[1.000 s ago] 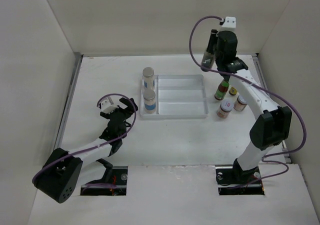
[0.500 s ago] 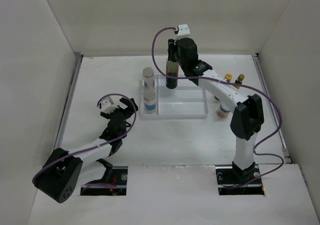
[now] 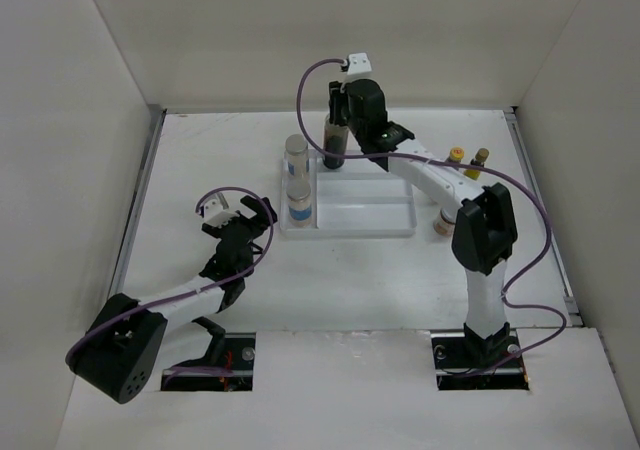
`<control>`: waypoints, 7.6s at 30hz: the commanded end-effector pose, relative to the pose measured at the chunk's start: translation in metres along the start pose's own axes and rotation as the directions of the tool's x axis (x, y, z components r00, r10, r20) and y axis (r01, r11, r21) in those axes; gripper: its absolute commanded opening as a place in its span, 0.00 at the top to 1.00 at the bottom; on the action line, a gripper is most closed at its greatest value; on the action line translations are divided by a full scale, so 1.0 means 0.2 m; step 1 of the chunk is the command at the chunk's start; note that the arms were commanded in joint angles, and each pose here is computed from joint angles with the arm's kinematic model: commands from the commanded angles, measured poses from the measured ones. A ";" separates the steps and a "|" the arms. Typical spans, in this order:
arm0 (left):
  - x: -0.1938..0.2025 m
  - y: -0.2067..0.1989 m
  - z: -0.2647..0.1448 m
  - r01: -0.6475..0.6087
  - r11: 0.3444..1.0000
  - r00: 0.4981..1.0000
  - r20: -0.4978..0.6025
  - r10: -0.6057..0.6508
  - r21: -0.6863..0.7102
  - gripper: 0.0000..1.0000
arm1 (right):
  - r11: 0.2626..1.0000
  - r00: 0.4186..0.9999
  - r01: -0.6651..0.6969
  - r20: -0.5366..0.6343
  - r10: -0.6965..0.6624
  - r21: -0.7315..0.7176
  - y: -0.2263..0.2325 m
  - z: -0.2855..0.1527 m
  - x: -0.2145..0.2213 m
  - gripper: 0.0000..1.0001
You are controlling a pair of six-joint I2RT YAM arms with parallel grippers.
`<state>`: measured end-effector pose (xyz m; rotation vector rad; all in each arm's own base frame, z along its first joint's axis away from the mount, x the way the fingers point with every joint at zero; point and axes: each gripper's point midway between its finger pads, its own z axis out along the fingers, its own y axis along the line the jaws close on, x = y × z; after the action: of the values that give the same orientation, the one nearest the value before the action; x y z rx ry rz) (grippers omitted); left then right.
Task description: Organize the condiment bottles
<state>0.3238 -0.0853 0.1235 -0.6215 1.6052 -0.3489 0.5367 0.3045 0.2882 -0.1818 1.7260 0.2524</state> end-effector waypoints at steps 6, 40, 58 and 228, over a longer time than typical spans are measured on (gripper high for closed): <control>-0.08 -0.10 0.02 0.055 0.997 0.998 0.037 -0.057 0.051 0.00 | 0.993 0.980 -0.105 0.165 0.114 -0.063 0.11 -0.03 -0.20 0.71; -0.05 -0.11 0.02 0.070 0.995 0.998 0.001 -0.070 0.068 0.00 | 0.821 0.978 -0.188 0.023 0.208 0.539 -1.27 -0.77 0.31 0.00; 0.00 -0.12 0.04 0.067 0.995 0.997 -0.030 -0.065 0.074 0.00 | 0.793 0.978 -0.208 0.111 0.176 0.573 -1.35 -0.73 0.20 0.72; 0.02 -0.12 0.03 0.099 0.991 0.994 -0.059 -0.094 0.088 0.00 | 0.831 0.953 -0.302 0.166 0.252 0.467 -0.91 -0.85 0.32 0.22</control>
<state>0.3267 -0.1026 0.1102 -0.6148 1.6753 -0.4580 0.4406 0.1158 0.2389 0.3328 1.6926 0.0968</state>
